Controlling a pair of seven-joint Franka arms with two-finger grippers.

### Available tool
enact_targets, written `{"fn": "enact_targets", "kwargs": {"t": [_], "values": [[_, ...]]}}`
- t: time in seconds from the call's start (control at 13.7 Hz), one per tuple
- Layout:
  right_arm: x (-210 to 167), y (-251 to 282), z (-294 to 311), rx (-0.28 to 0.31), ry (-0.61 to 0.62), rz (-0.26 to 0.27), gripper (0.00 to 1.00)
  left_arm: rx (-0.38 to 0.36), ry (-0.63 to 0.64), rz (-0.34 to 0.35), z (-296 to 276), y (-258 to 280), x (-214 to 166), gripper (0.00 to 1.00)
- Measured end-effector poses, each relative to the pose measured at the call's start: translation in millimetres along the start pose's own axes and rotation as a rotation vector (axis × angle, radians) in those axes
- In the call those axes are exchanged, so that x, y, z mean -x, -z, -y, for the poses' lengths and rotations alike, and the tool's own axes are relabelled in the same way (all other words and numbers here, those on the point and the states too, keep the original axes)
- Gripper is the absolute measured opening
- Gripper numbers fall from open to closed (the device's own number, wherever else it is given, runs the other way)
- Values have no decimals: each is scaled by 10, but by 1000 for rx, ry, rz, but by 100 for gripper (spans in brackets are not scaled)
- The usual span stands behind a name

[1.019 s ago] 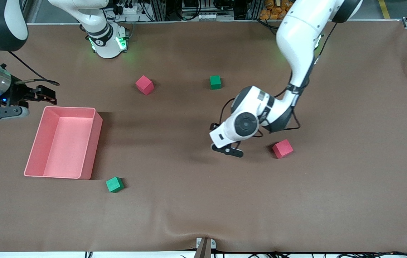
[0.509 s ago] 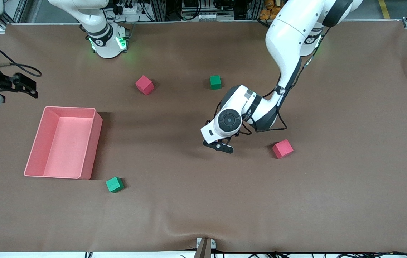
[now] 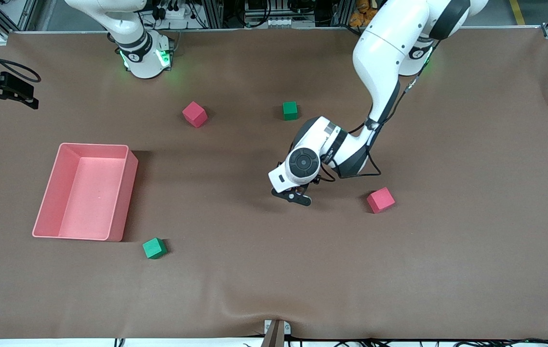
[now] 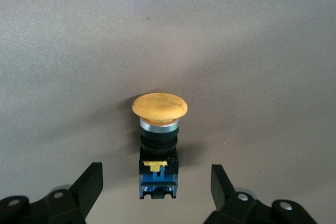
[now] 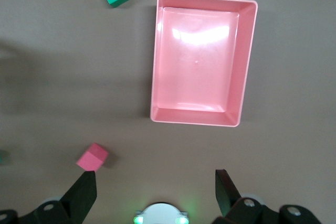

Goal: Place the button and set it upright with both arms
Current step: 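Close the left gripper on the button's black body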

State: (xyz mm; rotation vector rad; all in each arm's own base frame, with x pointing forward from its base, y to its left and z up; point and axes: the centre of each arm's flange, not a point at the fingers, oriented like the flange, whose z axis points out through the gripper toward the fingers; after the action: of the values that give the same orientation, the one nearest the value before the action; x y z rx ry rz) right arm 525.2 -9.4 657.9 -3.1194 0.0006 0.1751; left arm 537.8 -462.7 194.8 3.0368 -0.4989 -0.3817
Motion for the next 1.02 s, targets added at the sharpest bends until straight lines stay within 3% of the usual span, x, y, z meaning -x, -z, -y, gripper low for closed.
{"fn": "enact_targets", "kwargs": {"t": [0.58, 0.8, 1.02], "values": [[-30, -31, -229, -26, -87, -10, 100, -17, -9, -18, 20, -89, -39, 77], [-47, -27, -195, -25, -80, -20, 100, -16, -10, -24, 11, -85, -43, 67], [-75, -46, -81, -23, -59, -23, 100, -14, -15, -33, -28, -93, -40, 64]]}}
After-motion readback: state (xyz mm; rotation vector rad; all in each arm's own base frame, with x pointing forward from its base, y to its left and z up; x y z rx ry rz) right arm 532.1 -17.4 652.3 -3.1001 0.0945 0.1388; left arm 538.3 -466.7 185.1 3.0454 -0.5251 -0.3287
